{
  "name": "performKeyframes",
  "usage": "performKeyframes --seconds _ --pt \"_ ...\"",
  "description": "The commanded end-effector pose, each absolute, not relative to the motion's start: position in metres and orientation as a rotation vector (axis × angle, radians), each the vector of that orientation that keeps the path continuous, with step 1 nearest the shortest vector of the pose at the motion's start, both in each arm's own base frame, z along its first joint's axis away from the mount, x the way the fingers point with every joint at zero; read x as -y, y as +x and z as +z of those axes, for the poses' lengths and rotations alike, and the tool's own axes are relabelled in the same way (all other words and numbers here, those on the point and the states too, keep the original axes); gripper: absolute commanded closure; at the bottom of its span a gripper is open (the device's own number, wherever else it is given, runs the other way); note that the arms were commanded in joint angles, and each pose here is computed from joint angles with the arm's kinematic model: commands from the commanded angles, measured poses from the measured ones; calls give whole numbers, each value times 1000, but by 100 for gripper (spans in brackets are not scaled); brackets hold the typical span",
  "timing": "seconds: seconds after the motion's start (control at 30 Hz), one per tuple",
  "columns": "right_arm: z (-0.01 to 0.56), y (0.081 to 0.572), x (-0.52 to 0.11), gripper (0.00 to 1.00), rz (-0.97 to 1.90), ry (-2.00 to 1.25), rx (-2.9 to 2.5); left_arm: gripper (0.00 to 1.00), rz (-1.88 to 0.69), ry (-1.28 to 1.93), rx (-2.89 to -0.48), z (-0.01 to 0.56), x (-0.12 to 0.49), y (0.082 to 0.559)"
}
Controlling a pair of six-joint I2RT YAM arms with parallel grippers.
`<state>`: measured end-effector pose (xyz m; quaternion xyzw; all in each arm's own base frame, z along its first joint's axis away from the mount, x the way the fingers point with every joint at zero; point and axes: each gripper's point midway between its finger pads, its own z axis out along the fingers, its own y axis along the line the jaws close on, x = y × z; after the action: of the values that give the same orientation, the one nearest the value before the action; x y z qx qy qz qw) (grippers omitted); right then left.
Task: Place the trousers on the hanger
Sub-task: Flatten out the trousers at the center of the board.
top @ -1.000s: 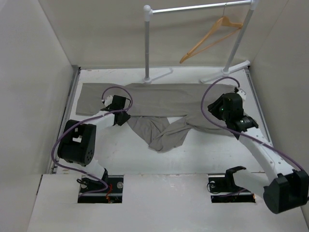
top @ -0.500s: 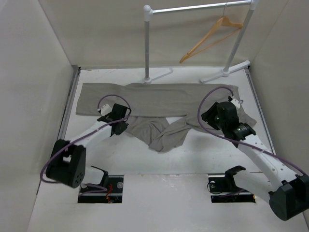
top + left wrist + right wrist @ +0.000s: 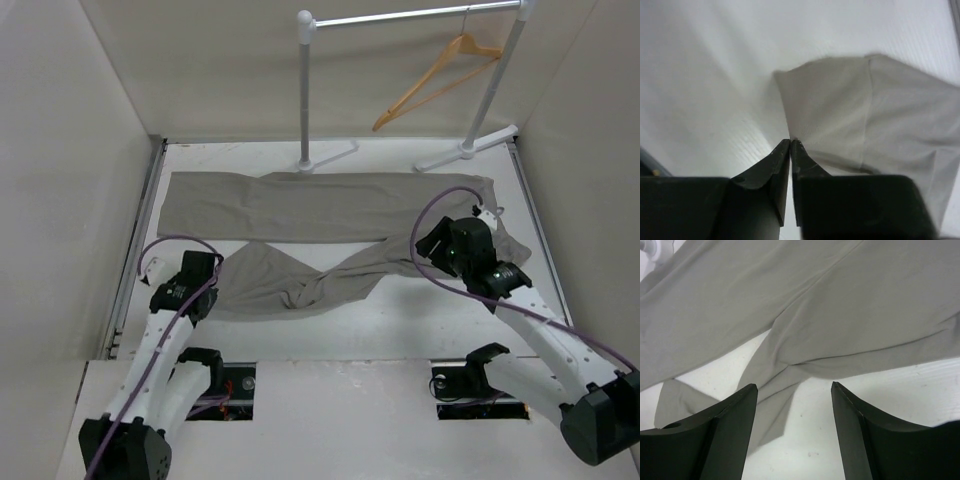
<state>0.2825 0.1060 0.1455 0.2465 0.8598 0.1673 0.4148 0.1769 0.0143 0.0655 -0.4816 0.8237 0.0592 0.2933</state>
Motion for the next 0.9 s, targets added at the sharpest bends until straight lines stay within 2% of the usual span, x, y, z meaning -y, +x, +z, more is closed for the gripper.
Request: performKeyframes --seconds 0.0,0.03,0.13,0.23,0.33,0.53,0.87 --pt "146 270 -98 33 431 627 -2149 87 322 -1381 -2176 63 -41 147" --pt "144 267 -98 33 438 623 -2155 74 264 -1387 -2188 60 -34 152" --pt "144 260 -97 32 452 613 -2154 45 187 -1401 -2163 62 -28 159" --pt "145 257 -98 32 466 589 -2157 35 194 -1462 -2050 74 -41 159" --pt "148 254 -101 32 488 575 -2159 34 206 -1551 -1990 75 -52 157" --pt "148 243 -119 32 567 519 -2177 44 175 -1735 -2013 52 -44 151" --pt "164 238 -131 32 648 458 -2167 47 250 -1816 -1999 11 -46 158"
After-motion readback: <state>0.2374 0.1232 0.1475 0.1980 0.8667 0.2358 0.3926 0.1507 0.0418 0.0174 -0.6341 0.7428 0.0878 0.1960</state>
